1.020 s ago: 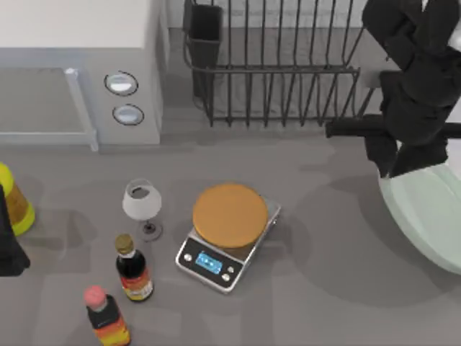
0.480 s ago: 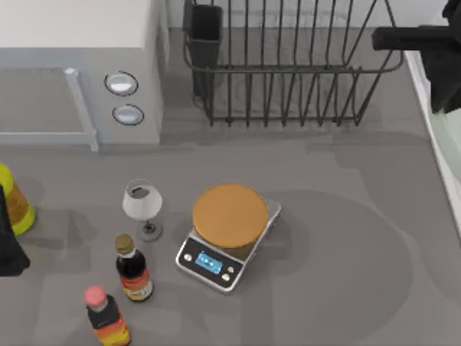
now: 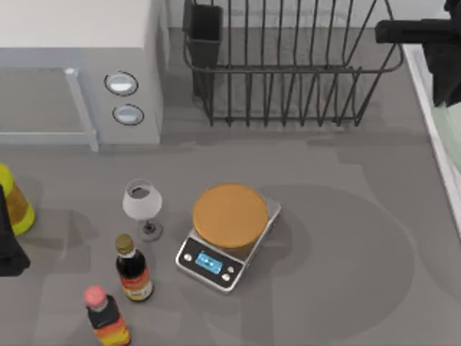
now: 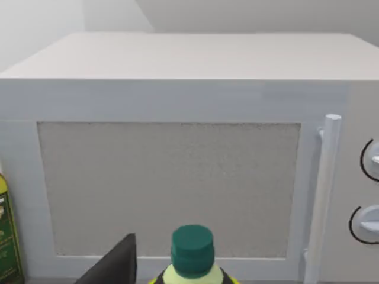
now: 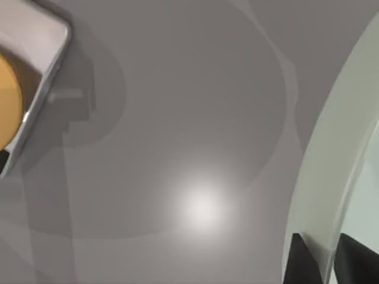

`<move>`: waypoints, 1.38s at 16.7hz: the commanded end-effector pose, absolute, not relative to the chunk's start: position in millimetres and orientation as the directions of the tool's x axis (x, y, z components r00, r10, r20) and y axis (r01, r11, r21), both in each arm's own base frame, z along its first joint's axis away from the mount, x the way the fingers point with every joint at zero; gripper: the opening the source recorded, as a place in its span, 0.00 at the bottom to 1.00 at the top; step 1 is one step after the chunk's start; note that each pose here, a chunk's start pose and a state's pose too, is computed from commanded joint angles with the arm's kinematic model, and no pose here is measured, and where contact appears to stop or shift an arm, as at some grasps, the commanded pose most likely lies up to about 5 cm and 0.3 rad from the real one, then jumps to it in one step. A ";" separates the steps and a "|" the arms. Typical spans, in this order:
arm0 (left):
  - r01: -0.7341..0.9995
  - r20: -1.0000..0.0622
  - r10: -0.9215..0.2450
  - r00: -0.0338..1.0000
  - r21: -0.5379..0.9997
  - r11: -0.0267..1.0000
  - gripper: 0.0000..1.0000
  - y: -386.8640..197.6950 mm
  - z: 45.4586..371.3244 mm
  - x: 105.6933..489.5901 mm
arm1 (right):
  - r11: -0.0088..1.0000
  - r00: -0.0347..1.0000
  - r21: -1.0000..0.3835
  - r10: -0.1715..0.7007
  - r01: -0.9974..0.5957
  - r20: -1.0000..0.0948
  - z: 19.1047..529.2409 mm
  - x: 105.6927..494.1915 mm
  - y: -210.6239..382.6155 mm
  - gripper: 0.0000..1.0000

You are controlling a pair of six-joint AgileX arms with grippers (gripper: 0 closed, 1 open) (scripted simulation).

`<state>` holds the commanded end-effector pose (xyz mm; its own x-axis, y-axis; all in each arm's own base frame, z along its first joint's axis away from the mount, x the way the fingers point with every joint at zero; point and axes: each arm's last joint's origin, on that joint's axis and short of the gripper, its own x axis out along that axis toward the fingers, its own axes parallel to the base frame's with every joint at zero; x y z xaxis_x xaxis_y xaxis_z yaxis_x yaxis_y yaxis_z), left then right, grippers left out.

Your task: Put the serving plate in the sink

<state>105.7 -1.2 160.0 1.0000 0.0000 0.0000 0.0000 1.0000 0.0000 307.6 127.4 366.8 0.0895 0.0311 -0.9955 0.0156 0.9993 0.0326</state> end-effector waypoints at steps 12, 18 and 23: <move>0.000 0.000 0.000 1.000 0.000 1.000 1.00 -1.2 160.0 105.7 | 1.000 0.007 -0.001 -0.001 0.010 -1.000 237.4 485.4 -3.5 0.00; 0.000 0.000 0.000 1.000 0.000 1.000 1.00 -1.2 160.0 105.7 | 1.000 0.003 0.000 0.000 0.010 -1.000 217.2 494.2 -33.4 0.00; 0.000 0.000 0.000 1.000 0.000 1.000 1.00 -1.2 160.0 105.7 | 1.000 0.003 0.000 0.000 0.010 -1.000 217.2 494.2 -33.4 0.30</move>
<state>105.7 -1.2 160.0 1.0000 0.0000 0.0000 0.0000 1.0000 0.0000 494.2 -33.4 217.2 0.0031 -0.0002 -1.0000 0.0098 1.0000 -0.0002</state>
